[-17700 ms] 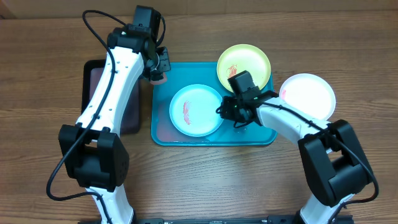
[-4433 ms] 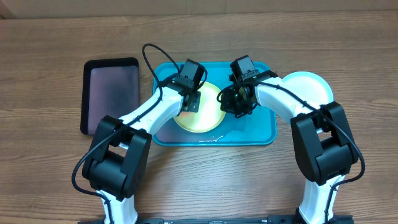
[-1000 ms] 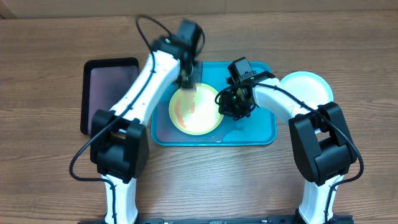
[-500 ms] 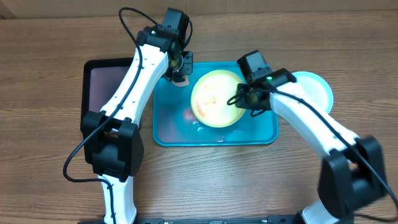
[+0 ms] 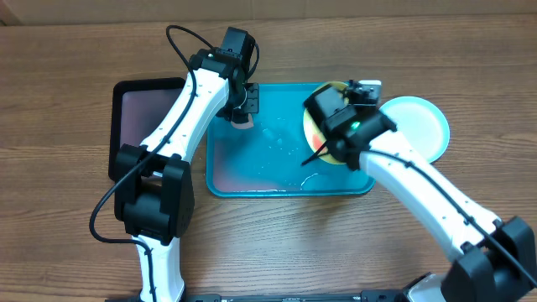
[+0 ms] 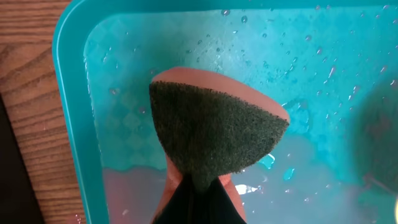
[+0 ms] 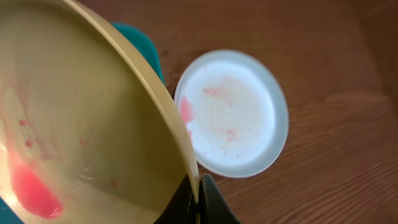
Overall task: Clean dirty plates on tray and stack at the side
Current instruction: 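Lift the yellow plate with the right gripper and carry it right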
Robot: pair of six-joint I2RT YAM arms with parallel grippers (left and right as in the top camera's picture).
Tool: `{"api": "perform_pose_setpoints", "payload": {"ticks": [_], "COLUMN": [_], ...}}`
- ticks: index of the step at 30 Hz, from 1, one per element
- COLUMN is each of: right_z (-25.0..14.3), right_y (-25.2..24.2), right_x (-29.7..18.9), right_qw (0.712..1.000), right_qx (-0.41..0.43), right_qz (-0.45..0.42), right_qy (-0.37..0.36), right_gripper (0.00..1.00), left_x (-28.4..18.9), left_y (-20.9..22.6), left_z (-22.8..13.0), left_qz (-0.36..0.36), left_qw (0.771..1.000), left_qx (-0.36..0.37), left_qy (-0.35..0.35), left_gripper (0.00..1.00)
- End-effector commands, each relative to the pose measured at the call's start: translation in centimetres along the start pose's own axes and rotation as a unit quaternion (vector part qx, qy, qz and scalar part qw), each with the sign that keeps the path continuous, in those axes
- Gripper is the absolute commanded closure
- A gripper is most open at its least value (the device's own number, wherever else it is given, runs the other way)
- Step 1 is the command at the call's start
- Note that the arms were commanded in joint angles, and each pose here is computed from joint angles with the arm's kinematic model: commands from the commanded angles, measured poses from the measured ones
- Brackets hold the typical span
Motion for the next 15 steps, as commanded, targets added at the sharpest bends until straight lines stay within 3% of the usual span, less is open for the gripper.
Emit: {"api": "perform_pose_setpoints", "payload": {"ticks": [1, 6, 15], "right_z": [1.3, 1.4, 1.6], "right_y": [-1.5, -0.8, -0.6], "right_x": [-3.2, -6.4, -8.9], "right_qw": [0.991, 0.973, 0.951], "right_qx": [0.006, -0.03, -0.043], "right_qz": [-0.089, -0.15, -0.2], "right_qy": [-0.096, -0.172, -0.233], "right_gripper": [0.96, 0.96, 0.96], "left_x": [0.3, 0.3, 0.3], "left_y": [-0.3, -0.3, -0.3], "left_z": [-0.2, -0.2, -0.2], "left_qz": [-0.003, -0.003, -0.003], "left_qw": [1.0, 1.0, 1.0], "left_qx": [-0.002, -0.001, -0.002], "left_qy": [0.003, 0.003, 0.003], "left_gripper": [0.96, 0.96, 0.96]}}
Point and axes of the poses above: each gripper's point midway between its finger pads, its own x axis out along the fingers, its own y axis along the line the jaws close on, z = x × y, the point moved 6 cm from there along -x, back along the fingers, and after that the axes turned 11 degrees about -x, right-handed, at the moved point
